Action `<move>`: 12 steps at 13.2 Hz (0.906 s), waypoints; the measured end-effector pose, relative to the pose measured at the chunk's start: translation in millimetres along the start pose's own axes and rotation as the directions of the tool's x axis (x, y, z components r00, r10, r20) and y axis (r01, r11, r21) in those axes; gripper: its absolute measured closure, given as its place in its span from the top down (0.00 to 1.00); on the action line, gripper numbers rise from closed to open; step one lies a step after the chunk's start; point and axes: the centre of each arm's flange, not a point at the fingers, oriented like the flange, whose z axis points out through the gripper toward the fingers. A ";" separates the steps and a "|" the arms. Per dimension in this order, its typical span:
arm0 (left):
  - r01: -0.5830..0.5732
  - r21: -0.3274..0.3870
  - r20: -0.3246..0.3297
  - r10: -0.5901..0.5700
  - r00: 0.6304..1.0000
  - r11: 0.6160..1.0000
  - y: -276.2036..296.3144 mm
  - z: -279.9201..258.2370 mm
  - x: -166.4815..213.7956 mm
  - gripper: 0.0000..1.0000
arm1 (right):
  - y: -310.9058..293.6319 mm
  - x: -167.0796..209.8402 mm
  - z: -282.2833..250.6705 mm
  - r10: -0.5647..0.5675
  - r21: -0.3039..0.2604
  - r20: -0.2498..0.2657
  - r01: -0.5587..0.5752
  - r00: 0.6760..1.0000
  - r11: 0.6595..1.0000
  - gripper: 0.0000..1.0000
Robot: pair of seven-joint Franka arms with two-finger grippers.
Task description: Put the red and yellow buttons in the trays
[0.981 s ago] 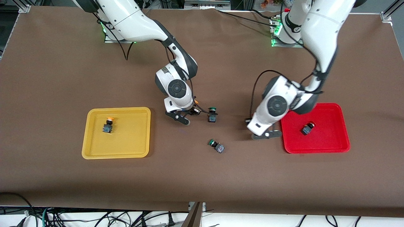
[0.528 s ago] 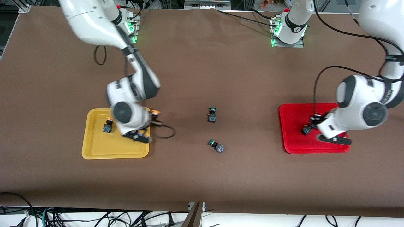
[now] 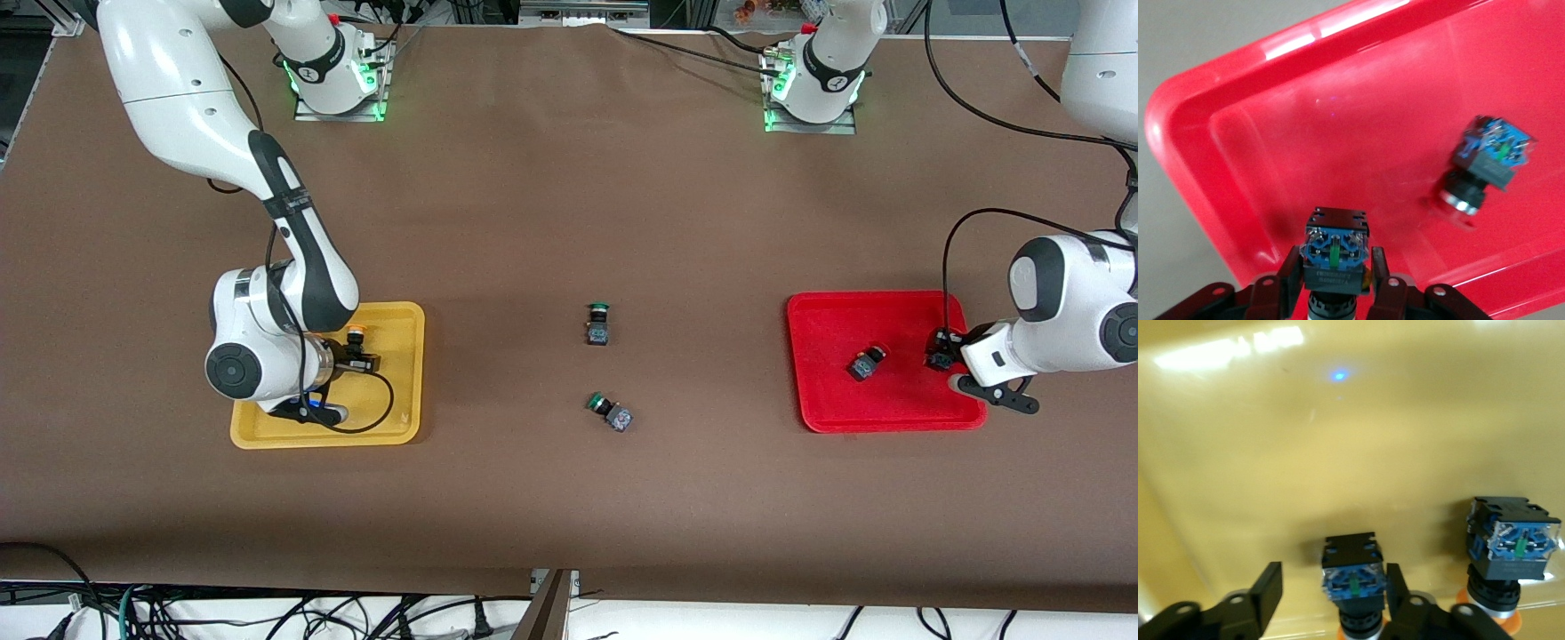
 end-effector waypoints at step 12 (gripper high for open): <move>0.268 0.133 -0.091 -0.257 0.962 0.954 145.4 -349.5 -65.2 1.00 | 111.6 -186.2 -379.8 -0.026 -0.004 -0.085 0.026 0.996 1.000 1.00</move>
